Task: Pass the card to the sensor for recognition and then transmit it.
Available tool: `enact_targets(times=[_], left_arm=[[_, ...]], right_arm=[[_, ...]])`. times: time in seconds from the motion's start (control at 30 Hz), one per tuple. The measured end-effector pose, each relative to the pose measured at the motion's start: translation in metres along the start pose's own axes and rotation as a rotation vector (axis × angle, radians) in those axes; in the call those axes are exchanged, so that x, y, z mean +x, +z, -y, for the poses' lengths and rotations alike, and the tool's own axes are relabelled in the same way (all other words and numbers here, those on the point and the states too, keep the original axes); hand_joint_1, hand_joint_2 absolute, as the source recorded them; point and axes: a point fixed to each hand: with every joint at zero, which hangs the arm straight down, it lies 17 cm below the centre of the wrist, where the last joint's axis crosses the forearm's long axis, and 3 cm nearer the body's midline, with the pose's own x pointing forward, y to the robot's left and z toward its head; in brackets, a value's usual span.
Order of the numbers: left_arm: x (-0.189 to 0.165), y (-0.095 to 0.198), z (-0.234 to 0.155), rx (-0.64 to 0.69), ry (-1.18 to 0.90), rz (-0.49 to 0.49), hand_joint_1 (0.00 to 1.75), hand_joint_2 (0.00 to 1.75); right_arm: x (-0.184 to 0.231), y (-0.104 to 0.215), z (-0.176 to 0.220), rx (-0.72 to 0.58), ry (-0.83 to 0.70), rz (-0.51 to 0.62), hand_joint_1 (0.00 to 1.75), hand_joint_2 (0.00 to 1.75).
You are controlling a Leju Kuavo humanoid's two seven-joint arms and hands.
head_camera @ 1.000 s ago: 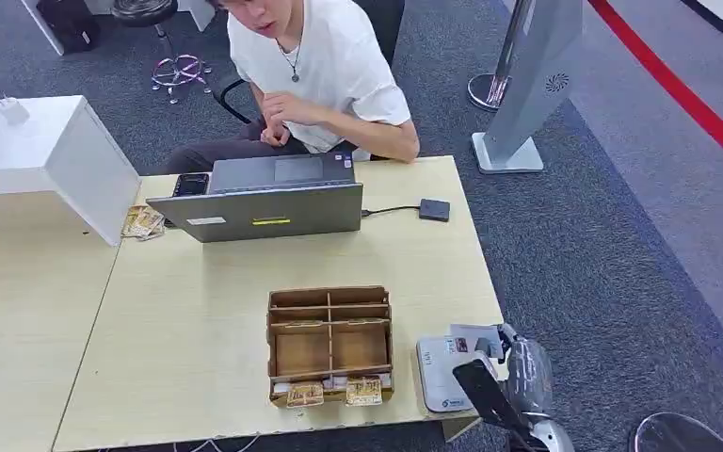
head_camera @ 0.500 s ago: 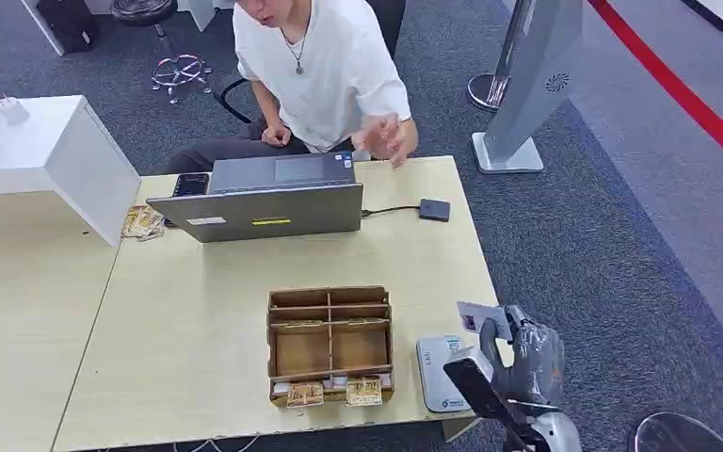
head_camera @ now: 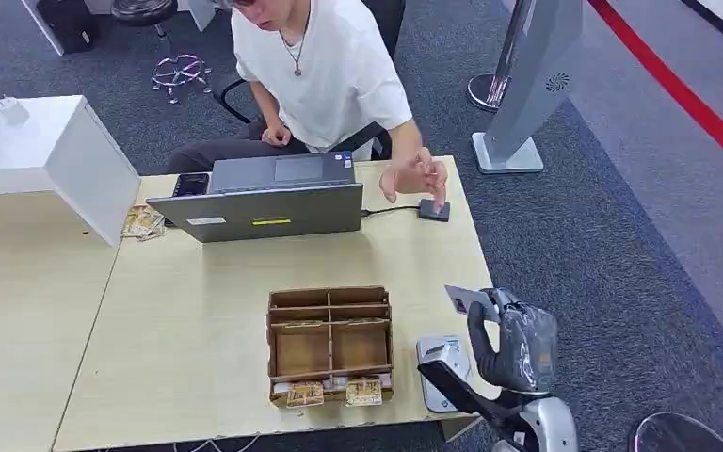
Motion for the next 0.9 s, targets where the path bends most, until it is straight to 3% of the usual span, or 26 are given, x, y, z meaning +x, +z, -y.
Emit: enact_targets(times=[0.23, 0.83, 0.87, 0.9], left_arm=[[-0.001, -0.001, -0.001, -0.005, -0.014, 0.002, 0.00, 0.00], [0.003, -0.001, -0.003, -0.009, -0.052, 0.028, 0.00, 0.00], [0.003, -0.001, -0.003, -0.009, -0.052, 0.029, 0.00, 0.00], [0.003, -0.002, -0.003, -0.008, -0.053, 0.029, 0.00, 0.00]], right_arm=[[0.025, -0.016, -0.005, -0.008, 0.037, 0.084, 1.75, 1.75], [0.059, -0.054, -0.012, -0.053, 0.055, 0.144, 1.75, 1.75], [0.060, -0.055, -0.013, -0.052, 0.054, 0.144, 0.98, 1.75], [0.061, -0.055, -0.014, -0.051, 0.054, 0.144, 0.33, 1.75]])
